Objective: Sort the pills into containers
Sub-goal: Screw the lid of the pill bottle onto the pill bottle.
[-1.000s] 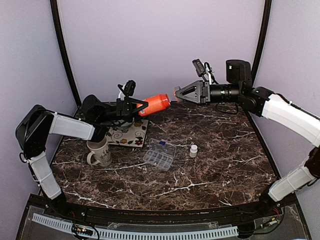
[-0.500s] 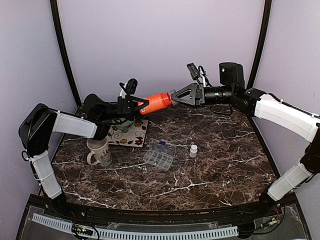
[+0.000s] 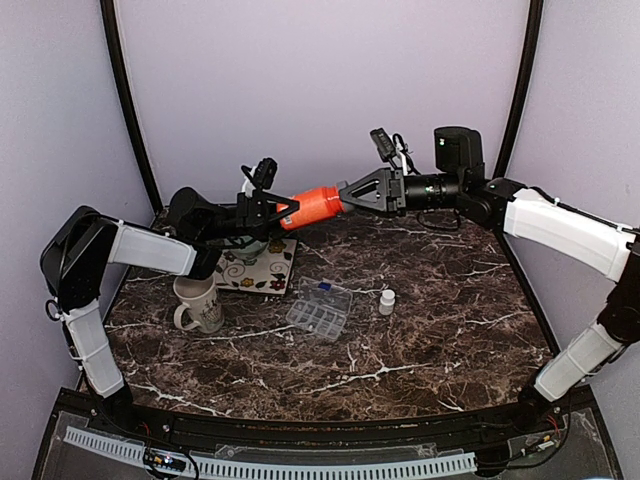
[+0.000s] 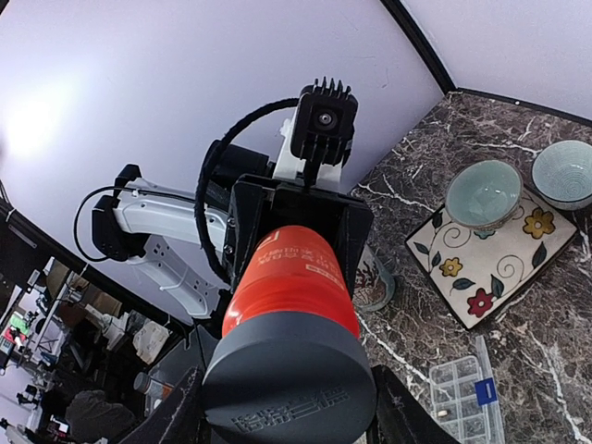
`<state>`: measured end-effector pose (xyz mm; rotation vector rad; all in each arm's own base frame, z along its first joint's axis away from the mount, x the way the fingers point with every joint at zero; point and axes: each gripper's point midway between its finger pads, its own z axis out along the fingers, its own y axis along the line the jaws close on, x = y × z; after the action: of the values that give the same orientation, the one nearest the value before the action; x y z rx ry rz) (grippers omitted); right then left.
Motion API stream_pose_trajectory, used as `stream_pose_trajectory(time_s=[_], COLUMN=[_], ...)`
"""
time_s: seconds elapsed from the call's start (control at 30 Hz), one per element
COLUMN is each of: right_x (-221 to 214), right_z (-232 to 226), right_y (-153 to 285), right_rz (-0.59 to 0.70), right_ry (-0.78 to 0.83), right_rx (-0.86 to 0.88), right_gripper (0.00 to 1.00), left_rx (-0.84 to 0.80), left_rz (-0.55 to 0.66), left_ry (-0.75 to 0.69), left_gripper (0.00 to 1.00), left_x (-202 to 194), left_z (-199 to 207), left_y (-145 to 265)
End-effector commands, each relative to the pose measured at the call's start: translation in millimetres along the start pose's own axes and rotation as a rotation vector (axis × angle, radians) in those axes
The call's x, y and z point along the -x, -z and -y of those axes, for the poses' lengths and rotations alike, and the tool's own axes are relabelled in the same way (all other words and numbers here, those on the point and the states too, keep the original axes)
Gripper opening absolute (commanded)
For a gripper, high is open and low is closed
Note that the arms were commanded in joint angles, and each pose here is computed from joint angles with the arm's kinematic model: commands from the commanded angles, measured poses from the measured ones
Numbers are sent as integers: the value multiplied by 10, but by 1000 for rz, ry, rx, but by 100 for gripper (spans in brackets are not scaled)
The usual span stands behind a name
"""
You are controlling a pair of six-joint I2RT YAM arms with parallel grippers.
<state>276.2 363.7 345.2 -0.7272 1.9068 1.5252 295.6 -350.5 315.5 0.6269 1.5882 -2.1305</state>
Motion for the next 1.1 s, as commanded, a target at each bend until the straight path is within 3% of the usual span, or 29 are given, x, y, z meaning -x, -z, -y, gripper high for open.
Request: stream_pose_trajectory(time_s=[0.0,1.07], right_x=[65,62], right_z=[-115,-129], right_y=[-26,-234], right_rz=[15,7], right_ry=[36,14], right_rx=[45,51], right_gripper=[37,35], left_rx=[-49,-63], left_rz=[-1,4], left_ry=[-96,-127], left_gripper=[4,4], left_x=[98,189], left_z=[220,275], left_y=[-16,-98])
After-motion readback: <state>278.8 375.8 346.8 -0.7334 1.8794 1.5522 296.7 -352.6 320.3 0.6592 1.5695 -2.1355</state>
